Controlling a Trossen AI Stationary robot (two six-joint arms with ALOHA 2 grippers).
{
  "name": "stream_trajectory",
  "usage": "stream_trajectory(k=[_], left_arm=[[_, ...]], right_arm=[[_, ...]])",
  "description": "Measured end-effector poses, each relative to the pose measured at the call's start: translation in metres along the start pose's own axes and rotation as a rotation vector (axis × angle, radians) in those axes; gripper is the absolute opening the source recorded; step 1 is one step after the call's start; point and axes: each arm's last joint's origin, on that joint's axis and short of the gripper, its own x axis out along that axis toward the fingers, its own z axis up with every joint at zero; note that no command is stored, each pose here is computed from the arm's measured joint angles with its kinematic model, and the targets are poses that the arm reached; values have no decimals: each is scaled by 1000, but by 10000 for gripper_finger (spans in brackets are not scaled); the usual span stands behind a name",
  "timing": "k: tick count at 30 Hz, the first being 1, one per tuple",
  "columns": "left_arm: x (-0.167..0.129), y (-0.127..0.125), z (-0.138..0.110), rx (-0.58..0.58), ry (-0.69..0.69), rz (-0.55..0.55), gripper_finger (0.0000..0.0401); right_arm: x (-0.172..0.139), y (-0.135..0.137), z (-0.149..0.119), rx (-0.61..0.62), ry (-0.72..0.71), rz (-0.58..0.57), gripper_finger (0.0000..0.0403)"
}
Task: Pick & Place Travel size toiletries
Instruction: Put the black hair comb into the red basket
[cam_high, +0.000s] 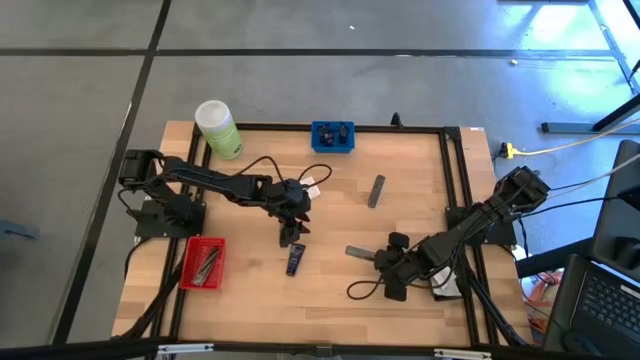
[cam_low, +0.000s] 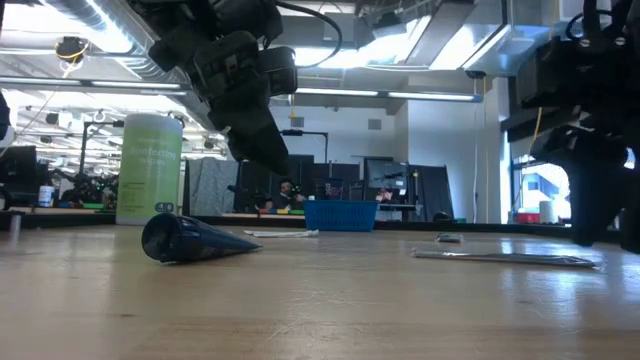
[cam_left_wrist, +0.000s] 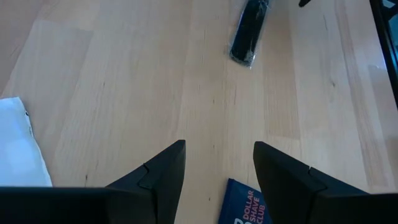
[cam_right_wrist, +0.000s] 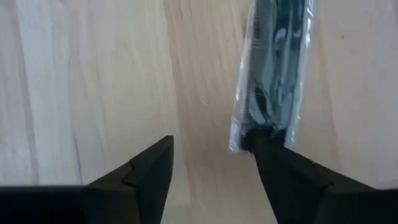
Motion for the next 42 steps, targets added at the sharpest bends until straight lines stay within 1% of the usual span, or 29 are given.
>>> stream_trajectory(k=[3, 8, 12, 19, 25, 30, 35, 42], left_arm=[[0, 0, 0, 0, -1, 0, 187], [0, 0, 0, 0, -1, 0, 187], [0, 0, 0, 0, 0, 0, 187], [0, 0, 0, 0, 0, 0, 187], [0, 0, 0, 0, 0, 0, 187], [0, 0, 0, 0, 0, 0, 187], [0, 0, 0, 0, 0, 0, 187], [0, 0, 0, 0, 0, 0, 187]], right_arm=[[-4, 1, 2, -7, 20, -21, 217], [-5, 0, 4, -17, -14, -66, 205], [-5, -2, 6, -11, -34, -89, 205], [6, -7, 8, 15, -6, -114, 233], [14, -8, 8, 46, 45, -103, 259], [18, -10, 9, 69, 71, -93, 264], [20, -14, 10, 89, 97, -74, 242], [21, -16, 11, 92, 105, -69, 190]])
